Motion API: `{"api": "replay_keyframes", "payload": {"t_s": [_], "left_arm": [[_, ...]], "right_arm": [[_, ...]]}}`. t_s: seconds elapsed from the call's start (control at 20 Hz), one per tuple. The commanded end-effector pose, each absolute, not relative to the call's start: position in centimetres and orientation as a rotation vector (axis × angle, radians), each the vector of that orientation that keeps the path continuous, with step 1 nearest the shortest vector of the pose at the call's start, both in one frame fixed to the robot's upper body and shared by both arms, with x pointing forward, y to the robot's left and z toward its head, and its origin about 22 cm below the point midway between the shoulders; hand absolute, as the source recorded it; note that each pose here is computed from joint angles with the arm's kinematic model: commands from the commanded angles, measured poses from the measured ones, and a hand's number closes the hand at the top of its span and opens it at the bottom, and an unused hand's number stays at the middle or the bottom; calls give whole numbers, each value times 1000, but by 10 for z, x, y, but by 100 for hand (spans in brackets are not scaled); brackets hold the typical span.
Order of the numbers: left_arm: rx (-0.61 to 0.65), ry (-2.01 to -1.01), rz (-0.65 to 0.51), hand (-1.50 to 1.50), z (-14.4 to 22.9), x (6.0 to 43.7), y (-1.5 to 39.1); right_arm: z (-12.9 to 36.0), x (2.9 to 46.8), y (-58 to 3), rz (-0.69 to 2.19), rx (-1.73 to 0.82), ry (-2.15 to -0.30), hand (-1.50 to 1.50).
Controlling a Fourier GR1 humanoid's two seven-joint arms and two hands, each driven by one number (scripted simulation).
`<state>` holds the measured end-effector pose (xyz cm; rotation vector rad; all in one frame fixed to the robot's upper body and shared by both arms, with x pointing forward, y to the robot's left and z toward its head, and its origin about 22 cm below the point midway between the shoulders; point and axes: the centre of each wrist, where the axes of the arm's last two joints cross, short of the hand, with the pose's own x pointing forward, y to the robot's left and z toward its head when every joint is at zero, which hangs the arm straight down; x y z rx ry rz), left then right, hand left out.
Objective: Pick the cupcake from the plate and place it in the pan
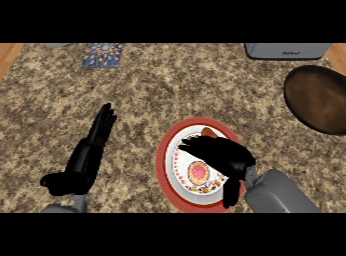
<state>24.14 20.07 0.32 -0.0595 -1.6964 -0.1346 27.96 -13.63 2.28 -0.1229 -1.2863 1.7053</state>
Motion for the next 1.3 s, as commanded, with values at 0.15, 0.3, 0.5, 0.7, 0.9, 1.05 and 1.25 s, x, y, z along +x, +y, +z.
{"api": "replay_keyframes", "payload": {"t_s": [0.15,0.3,0.5,0.7,0.9,1.05,1.25], "left_arm": [[-52,-1688,-129,0,8,241,226],[-58,-1702,-118,0,17,232,205],[-65,-1691,-117,0,13,243,202],[-60,-1704,-134,0,2,261,205],[-61,-1682,-127,0,7,247,194],[-75,-1693,-129,0,20,248,205],[-63,-1698,-149,0,8,247,211]], "right_arm": [[17,278,-139,1667,-83,-1312,-150],[10,306,-122,1659,-105,-1301,-150],[-7,298,-116,1694,-133,-1217,-150],[-18,316,-95,1716,-122,-1202,-150],[-33,295,-108,1908,-141,-1208,150],[-47,297,-116,1894,-141,-1229,150],[-41,302,-101,1872,-167,-1302,150]]}}
